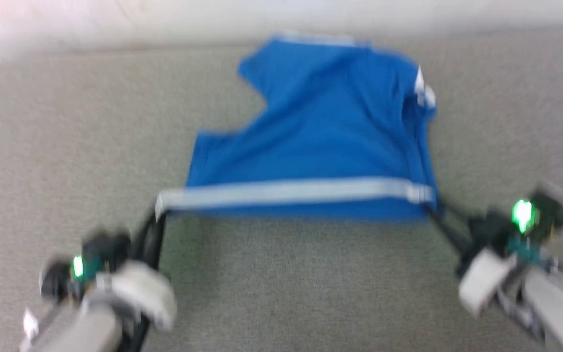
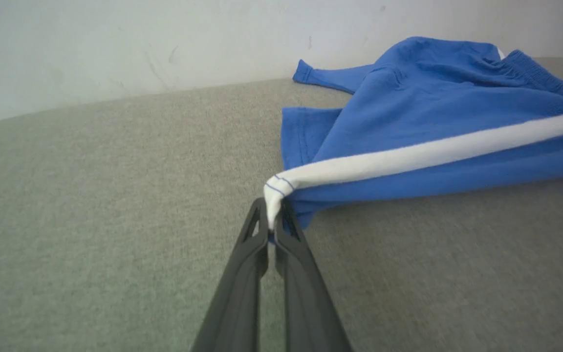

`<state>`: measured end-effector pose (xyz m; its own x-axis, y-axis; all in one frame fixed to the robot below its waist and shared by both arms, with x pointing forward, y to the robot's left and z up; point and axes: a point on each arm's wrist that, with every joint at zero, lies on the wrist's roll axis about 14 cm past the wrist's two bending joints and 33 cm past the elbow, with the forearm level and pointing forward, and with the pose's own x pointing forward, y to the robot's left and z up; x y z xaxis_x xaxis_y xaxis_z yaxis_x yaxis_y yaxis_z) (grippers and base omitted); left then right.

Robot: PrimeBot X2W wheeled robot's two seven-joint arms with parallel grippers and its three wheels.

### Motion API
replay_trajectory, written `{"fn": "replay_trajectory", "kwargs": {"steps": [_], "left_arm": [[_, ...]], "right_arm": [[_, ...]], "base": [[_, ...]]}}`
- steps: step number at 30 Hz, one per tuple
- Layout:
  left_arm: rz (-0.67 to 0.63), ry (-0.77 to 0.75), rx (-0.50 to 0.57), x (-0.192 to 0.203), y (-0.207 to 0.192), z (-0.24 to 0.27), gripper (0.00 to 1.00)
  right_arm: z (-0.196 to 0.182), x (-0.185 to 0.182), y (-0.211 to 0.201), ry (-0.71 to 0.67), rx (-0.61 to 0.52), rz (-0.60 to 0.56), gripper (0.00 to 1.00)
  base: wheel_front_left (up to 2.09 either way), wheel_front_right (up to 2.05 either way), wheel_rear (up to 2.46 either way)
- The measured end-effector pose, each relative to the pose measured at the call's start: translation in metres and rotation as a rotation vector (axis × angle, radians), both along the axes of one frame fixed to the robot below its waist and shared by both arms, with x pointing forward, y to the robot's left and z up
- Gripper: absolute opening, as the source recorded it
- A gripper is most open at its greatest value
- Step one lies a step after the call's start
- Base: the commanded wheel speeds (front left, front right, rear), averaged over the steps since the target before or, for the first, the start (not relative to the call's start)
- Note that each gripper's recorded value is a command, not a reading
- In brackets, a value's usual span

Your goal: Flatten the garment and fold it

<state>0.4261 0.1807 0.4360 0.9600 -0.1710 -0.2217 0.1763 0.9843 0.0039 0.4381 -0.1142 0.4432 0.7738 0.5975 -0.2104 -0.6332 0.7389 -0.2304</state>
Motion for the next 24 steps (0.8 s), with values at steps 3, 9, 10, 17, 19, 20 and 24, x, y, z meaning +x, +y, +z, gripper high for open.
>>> {"fn": "replay_trajectory", "kwargs": {"steps": [3, 9, 10, 17, 19, 20, 24], "left_arm": [[0.009, 0.081, -0.006, -0.043, 0.002, -0.015, 0.00], [0.057, 0.175, -0.001, -0.110, 0.011, -0.029, 0.00], [0.066, 0.180, -0.013, -0.117, 0.010, -0.028, 0.00], [0.084, 0.081, -0.020, -0.114, 0.012, -0.001, 0.00], [0.081, 0.017, -0.020, -0.095, 0.013, 0.015, 0.00], [0.068, -0.016, -0.015, -0.084, 0.013, 0.024, 0.00], [0.017, -0.142, 0.008, -0.035, 0.008, 0.059, 0.00]], "right_arm": [[-0.010, -0.037, -0.005, 0.058, 0.015, -0.014, 0.00], [-0.021, -0.106, -0.004, 0.141, 0.054, -0.024, 0.00], [-0.021, -0.113, -0.006, 0.149, 0.060, -0.033, 0.00], [0.018, -0.109, 0.000, 0.032, 0.135, -0.070, 0.00], [0.029, -0.100, 0.001, 0.000, 0.152, -0.088, 0.00], [0.032, -0.096, 0.000, -0.009, 0.157, -0.100, 0.00], [0.045, -0.069, -0.012, -0.051, 0.173, -0.166, 0.00]], "base": [[0.00, 0.00, 0.00], [0.00, 0.00, 0.00], [0.00, 0.00, 0.00], [0.00, 0.00, 0.00], [0.00, 0.00, 0.00], [0.00, 0.00, 0.00], [0.00, 0.00, 0.00]]}}
